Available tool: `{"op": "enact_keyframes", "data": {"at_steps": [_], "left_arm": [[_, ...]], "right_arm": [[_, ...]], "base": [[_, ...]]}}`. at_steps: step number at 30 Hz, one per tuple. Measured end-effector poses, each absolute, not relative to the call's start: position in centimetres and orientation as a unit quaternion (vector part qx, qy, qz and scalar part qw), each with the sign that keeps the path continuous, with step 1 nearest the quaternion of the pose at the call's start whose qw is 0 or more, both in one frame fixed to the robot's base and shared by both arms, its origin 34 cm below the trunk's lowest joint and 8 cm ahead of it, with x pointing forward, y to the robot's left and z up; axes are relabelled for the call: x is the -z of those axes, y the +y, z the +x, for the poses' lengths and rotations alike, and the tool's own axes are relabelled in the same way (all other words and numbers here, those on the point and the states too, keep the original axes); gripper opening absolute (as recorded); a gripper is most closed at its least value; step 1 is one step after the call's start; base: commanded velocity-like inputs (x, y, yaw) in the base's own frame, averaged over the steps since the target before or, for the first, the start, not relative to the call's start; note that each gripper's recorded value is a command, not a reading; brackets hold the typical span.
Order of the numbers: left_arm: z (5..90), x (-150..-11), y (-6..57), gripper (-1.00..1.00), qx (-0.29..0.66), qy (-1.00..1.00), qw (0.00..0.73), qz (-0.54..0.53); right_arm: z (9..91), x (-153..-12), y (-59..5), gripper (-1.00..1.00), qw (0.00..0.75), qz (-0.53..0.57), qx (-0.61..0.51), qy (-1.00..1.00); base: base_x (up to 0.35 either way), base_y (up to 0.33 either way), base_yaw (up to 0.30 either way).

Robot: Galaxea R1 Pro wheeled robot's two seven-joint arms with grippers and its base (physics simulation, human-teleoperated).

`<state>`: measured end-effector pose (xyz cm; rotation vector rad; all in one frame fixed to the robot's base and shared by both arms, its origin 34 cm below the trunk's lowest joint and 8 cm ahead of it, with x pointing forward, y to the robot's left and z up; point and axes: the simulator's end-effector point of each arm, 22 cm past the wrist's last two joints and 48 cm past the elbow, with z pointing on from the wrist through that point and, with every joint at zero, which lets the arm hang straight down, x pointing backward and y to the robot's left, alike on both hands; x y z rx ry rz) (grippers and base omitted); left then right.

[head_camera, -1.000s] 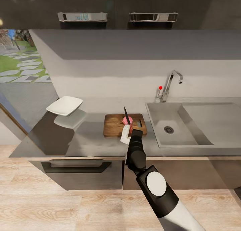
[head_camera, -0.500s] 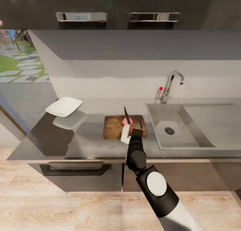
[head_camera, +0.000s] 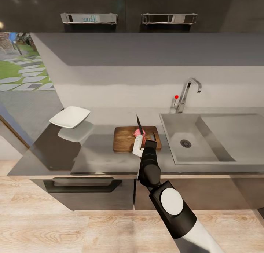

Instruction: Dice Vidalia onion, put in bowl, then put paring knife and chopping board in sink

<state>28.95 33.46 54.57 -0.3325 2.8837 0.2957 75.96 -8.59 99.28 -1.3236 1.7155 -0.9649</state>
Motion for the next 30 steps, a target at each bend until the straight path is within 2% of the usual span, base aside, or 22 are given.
{"op": "enact_keyframes", "data": {"at_steps": [13,22,30], "left_arm": [[28.9,-54.6,33.5,1.00,-0.101,0.982,0.111,-0.113],[28.9,-54.6,33.5,1.00,-0.101,0.982,0.111,-0.113],[29.0,-54.6,33.5,1.00,-0.101,0.982,0.112,-0.113]], "right_arm": [[75.9,-98.7,-8.5,-1.00,0.370,-0.521,0.372,0.673],[75.8,-98.6,-8.4,-1.00,0.370,-0.523,0.370,0.673],[75.8,-98.0,-8.4,-1.00,0.364,-0.528,0.368,0.673]], "base": [[0.002,0.000,0.000],[0.196,0.000,0.000],[0.040,0.000,0.000]]}}
